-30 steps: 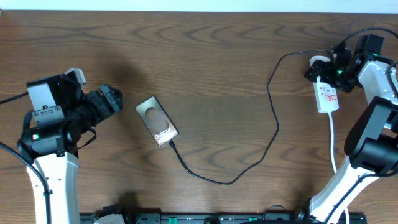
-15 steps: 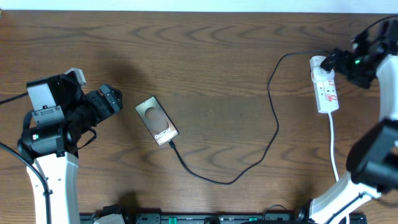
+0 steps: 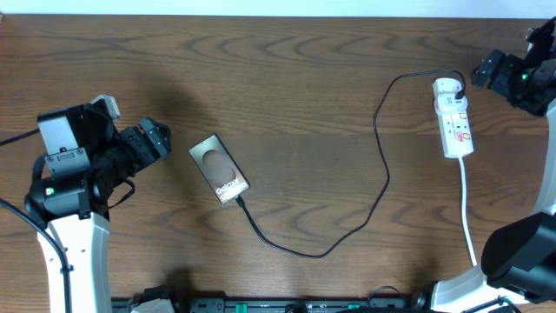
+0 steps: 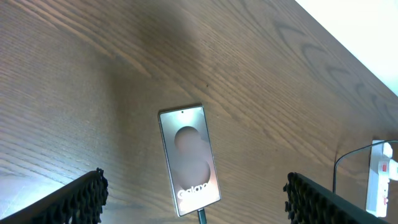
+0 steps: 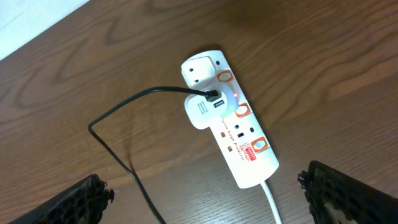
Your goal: Plug charger to phone and switch on socket
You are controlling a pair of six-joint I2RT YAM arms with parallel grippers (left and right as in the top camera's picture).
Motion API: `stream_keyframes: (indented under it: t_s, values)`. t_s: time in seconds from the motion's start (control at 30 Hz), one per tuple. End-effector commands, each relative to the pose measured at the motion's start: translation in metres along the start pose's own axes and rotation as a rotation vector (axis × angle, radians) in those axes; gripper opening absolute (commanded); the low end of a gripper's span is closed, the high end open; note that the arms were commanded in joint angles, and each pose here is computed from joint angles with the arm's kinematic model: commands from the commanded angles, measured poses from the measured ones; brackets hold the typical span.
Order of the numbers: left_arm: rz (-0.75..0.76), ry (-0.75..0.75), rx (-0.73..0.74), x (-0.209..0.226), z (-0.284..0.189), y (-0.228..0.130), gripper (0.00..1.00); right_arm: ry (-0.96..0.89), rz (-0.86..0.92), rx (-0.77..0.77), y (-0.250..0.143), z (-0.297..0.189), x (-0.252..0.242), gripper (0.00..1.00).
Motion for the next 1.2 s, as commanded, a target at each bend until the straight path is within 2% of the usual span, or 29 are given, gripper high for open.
stream_keyframes:
  t_s: [0.0, 0.63, 0.87, 0.93, 1.07, 1.13, 1.17]
  values:
    - [0.017, 0.009, 0.0, 0.0, 0.0, 0.001, 0.9, -0.011, 0.015, -0.001, 0.001, 0.001, -0.001, 0.99]
    - [0.03, 0.009, 0.0, -0.002, -0.002, -0.001, 0.9, -0.011, 0.015, -0.001, 0.001, 0.001, -0.001, 0.99]
    - [0.153, 0.235, -0.006, -0.009, -0.029, -0.03, 0.9, -0.011, 0.015, -0.001, 0.001, 0.001, -0.001, 0.99]
    - [0.216, 0.253, -0.083, -0.016, -0.031, -0.038, 0.9, -0.011, 0.015, -0.001, 0.001, 0.001, -0.001, 0.99]
    - [0.302, 0.193, -0.31, -0.024, -0.025, -0.056, 0.9, -0.011, 0.015, -0.001, 0.001, 0.001, -0.001, 0.99]
    - [0.321, 0.132, -0.465, -0.024, -0.018, -0.066, 0.9, -0.011, 0.015, -0.001, 0.001, 0.001, -0.001, 0.99]
    - [0.327, 0.07, -0.624, -0.023, -0.013, -0.073, 0.9, -0.011, 0.015, -0.001, 0.001, 0.001, -0.001, 0.99]
Point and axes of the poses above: each gripper's point midway between its finger pads, its own z axis out along the fingers, its own x axis along the line the jaws close on, y = z × x, the point moved 10 cm from there along -z, back along the fingers, and after that the axes turned 11 degrees about z, right-handed, at the moved point
